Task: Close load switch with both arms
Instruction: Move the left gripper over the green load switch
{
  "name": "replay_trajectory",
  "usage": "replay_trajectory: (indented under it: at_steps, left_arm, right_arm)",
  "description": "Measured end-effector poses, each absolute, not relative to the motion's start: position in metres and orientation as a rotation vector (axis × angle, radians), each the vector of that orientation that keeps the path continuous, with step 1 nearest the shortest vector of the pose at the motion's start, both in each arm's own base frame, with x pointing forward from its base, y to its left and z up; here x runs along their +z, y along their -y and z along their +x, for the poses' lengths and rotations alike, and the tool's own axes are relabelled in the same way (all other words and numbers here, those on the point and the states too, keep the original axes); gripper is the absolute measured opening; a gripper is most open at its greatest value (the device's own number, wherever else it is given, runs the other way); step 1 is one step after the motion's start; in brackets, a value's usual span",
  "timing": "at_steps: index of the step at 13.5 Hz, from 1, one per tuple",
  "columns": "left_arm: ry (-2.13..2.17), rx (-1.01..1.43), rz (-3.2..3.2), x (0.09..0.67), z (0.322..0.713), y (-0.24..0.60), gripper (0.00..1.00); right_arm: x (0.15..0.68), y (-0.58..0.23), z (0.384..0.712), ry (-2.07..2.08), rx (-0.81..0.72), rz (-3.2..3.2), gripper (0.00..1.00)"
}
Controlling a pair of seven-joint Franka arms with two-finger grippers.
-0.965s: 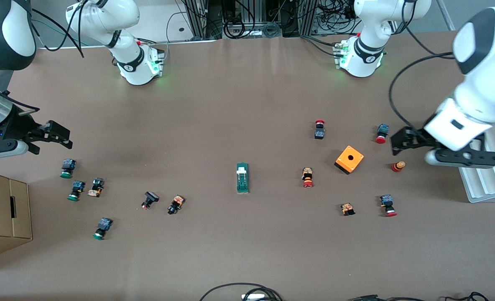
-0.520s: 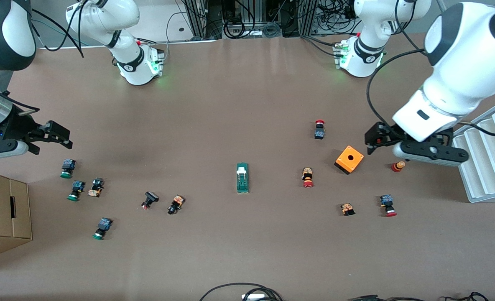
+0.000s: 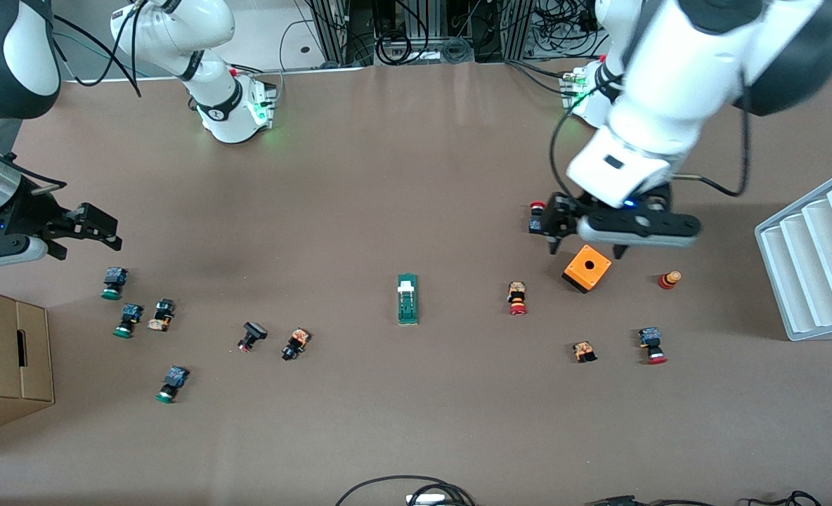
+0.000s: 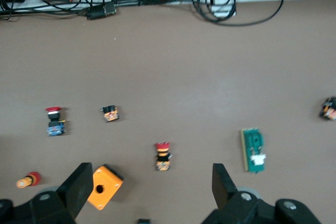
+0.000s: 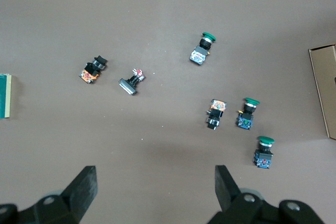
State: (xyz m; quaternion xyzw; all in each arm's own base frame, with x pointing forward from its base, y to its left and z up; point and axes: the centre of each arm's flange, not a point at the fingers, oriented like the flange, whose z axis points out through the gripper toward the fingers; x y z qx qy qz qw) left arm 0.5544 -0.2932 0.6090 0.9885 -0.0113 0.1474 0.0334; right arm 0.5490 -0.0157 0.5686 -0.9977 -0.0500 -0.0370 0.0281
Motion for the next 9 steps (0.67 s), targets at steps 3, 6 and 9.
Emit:
replay_trajectory:
  at_steps: [3, 6, 9]
  left_arm:
    - [-0.103, 0.553, 2.979, 0.611, 0.539, 0.334, 1.00]
    - [-0.228, 0.666, 2.949, 0.602, 0.515, 0.378, 1.00]
    - [-0.313, 0.752, 2.934, 0.582, 0.483, 0.424, 1.00]
  right_arm:
    - [0.569, 0.016, 0.549, 0.154, -0.114, -3.079, 1.00]
    - [0.569, 0.016, 0.549, 0.153, -0.114, -3.080, 1.00]
    - [0.568, 0.016, 0.549, 0.153, -0.114, -3.080, 1.00]
